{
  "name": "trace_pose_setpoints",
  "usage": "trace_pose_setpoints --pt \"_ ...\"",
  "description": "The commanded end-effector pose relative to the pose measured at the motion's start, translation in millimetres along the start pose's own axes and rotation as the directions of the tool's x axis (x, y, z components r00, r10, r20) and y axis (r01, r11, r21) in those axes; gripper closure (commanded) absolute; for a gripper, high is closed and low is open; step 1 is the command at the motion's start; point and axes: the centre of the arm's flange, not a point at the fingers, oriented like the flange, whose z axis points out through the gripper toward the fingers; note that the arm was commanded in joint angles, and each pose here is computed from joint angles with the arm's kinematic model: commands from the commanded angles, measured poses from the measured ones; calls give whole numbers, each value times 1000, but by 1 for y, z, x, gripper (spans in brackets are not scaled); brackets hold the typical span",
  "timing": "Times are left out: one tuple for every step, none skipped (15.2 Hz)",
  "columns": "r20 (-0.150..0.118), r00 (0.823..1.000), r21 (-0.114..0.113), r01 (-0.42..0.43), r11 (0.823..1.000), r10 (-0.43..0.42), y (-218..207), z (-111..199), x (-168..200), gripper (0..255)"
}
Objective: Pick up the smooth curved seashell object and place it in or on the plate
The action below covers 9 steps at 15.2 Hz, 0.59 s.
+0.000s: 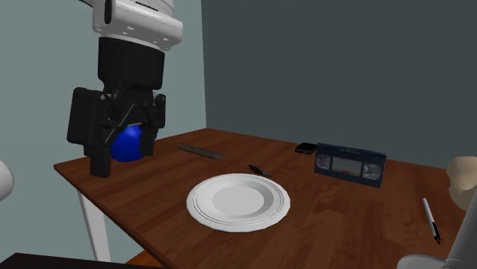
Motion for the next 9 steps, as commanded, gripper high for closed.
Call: trace_pose_setpoints --pt "4 999 8 -42 999 42 -25 4 6 0" --pt "6 998 12 -61 998 61 -37 6 10 0" --pt "8 997 15 -80 997 80 -49 8 14 0" --pt "10 995 18 -99 995 99 -61 9 18 0" --pt "12 993 22 -118 993 118 -73 11 22 0" --pt "14 990 25 -138 990 137 -85 13 26 0" --pt "16 988 28 -157 987 156 -96 14 31 0" --pt "18 984 31 -175 984 175 -108 16 36 0" --pt "20 981 34 -194 980 194 -120 17 41 0"
